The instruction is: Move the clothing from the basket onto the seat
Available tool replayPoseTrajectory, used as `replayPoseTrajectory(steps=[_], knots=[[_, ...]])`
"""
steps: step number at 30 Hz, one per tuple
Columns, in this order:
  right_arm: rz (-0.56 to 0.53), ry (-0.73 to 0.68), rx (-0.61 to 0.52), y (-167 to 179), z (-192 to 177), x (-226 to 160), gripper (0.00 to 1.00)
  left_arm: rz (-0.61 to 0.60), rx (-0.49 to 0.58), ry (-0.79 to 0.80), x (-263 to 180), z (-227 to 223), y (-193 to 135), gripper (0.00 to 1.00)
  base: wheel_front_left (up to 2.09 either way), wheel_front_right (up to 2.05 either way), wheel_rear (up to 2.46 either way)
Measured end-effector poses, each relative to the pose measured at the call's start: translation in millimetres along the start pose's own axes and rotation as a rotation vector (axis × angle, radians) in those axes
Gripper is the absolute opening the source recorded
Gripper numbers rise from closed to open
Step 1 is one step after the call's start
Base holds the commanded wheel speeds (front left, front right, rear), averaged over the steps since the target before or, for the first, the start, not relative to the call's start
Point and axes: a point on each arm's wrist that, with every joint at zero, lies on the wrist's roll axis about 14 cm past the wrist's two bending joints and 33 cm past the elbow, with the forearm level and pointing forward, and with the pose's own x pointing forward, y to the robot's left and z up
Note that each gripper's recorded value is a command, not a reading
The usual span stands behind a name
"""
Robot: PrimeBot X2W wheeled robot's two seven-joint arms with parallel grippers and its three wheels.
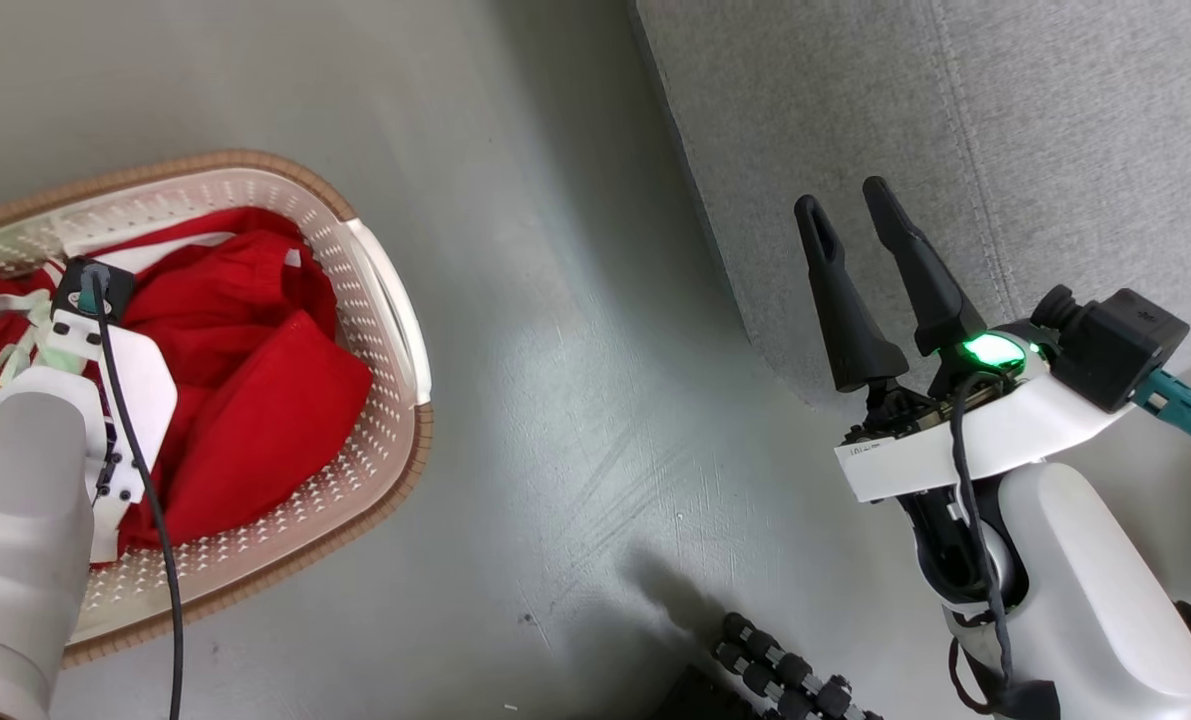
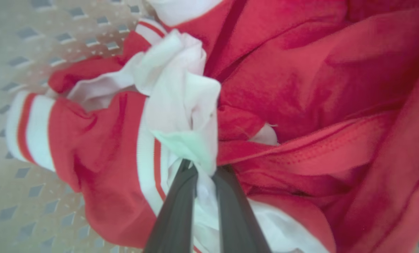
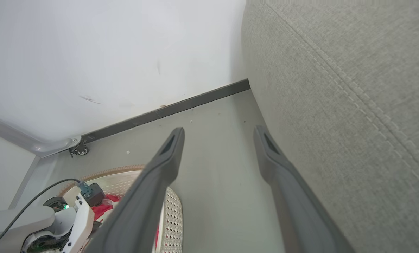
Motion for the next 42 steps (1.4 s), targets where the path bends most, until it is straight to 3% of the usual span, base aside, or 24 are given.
replayPoseTrajectory(steps=[19, 30, 42], knots=[[0.036, -0.118, -0.01, 11.5, 50.3, -5.2, 1.0, 0.002, -0.049, -0.127, -58.3, 14.9, -8.2, 0.0, 0.0, 0.0, 0.0], [0.067, -0.2, -0.001, 24.1, 85.2, -22.3, 1.0, -0.036, -0.023, -0.323, -114.0, 37.3, -35.1, 0.0, 0.0, 0.0, 0.0], [0.098, -0.217, 0.001, 37.7, 93.9, -54.0, 1.0, -0.049, -0.028, -0.485, -167.4, 35.7, -51.8, 0.0, 0.0, 0.0, 0.0]])
